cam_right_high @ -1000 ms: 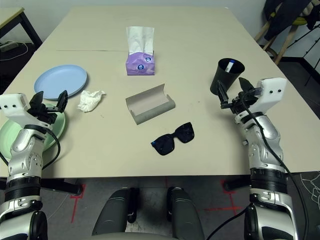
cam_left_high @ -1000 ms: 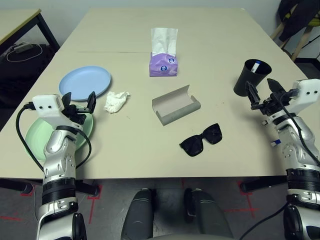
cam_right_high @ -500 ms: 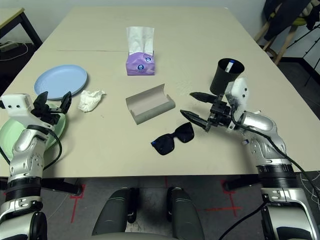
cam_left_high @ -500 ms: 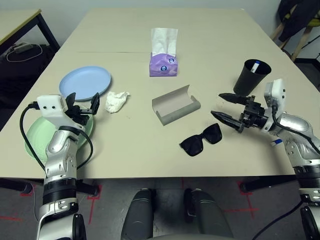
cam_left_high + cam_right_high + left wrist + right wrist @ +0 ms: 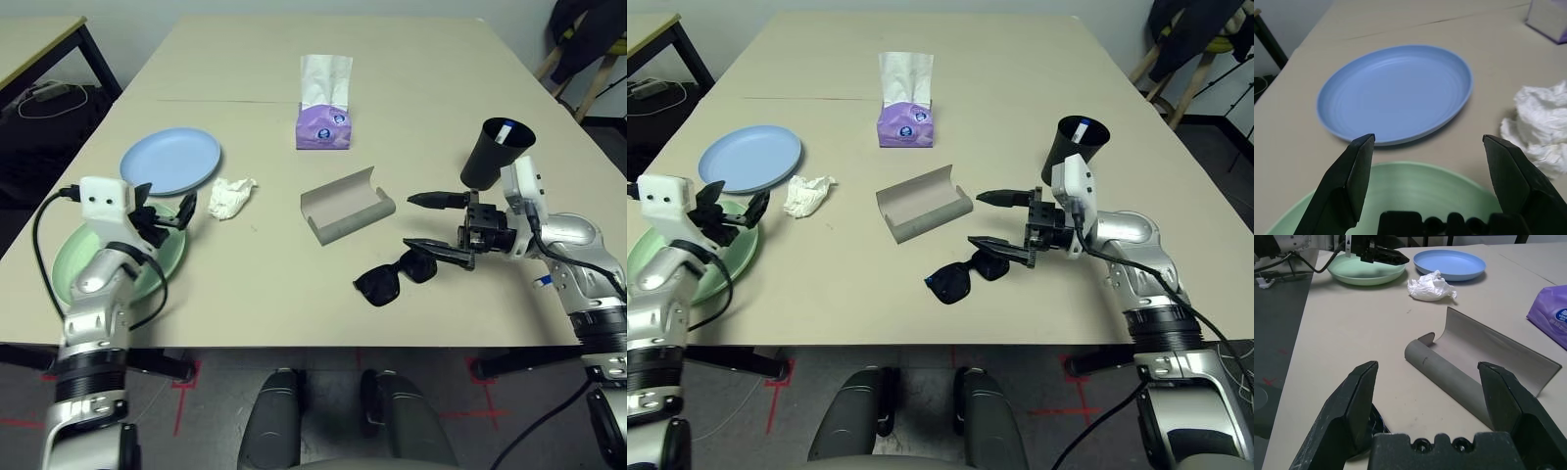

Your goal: Organize and tidy the items on the table.

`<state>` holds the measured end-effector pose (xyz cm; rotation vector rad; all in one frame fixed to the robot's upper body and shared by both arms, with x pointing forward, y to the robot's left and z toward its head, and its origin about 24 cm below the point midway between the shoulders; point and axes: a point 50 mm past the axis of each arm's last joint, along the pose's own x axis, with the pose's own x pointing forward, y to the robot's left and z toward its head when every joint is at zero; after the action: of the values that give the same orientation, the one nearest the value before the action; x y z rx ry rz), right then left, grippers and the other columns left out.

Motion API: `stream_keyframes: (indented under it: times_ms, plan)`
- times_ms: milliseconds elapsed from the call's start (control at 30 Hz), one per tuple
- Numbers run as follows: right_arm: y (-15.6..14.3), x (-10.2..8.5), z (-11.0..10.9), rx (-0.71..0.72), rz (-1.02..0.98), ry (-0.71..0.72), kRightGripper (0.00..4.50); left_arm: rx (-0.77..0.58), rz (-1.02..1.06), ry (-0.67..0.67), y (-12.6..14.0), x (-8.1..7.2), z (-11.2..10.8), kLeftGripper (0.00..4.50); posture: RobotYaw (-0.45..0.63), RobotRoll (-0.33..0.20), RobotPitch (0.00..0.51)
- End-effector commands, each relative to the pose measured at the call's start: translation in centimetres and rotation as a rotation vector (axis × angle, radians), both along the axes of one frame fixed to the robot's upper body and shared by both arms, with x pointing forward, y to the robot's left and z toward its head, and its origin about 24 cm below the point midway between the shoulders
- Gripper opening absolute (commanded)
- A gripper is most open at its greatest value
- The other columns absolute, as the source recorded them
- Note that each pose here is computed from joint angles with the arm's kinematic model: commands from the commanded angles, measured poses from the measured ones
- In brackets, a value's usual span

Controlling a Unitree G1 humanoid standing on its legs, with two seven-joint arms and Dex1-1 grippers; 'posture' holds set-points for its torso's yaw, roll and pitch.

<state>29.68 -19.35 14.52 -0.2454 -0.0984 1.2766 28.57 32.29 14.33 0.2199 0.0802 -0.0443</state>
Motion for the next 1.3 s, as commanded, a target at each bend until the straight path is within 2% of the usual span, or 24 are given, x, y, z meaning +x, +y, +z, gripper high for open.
stream_keyframes:
  times_ms: [33, 133, 267, 433, 800, 1100, 1300]
  plan:
    - [0.5, -0.2, -0.4, -0.001, 0.015, 0.006, 4.47, -0.041, 0.032, 0.025, 0.5, 0.0, 2.1, 4.5, 0.12, 0.0, 0.11]
    - [0.6, -0.3, -0.4, 0.009, 0.013, 0.004, 4.47, -0.098, 0.075, 0.086, 1.1, -0.3, 2.9, 4.5, 0.12, 0.0, 0.113]
    - [0.7, -0.3, -0.3, 0.019, 0.01, -0.003, 4.47, -0.178, 0.12, 0.187, 1.9, -1.0, 2.4, 4.5, 0.11, 0.0, 0.114]
    - [0.9, -0.2, -0.2, 0.028, 0.003, -0.014, 4.47, -0.171, 0.169, 0.26, 3.4, -2.1, 1.8, 4.5, 0.11, 0.0, 0.114]
    - [1.4, -0.5, -0.3, 0.034, 0.015, -0.008, 4.47, -0.127, 0.301, 0.282, 7.2, -4.1, 2.6, 4.5, 0.11, 0.0, 0.117]
    - [1.6, -0.6, -0.4, 0.045, 0.006, -0.003, 4.47, -0.205, 0.344, 0.315, 7.5, -4.7, 1.3, 4.5, 0.11, 0.0, 0.118]
    - [1.6, -0.7, -0.5, 0.044, 0.005, -0.002, 4.47, -0.261, 0.358, 0.332, 7.6, -4.6, 0.6, 4.5, 0.11, 0.0, 0.118]
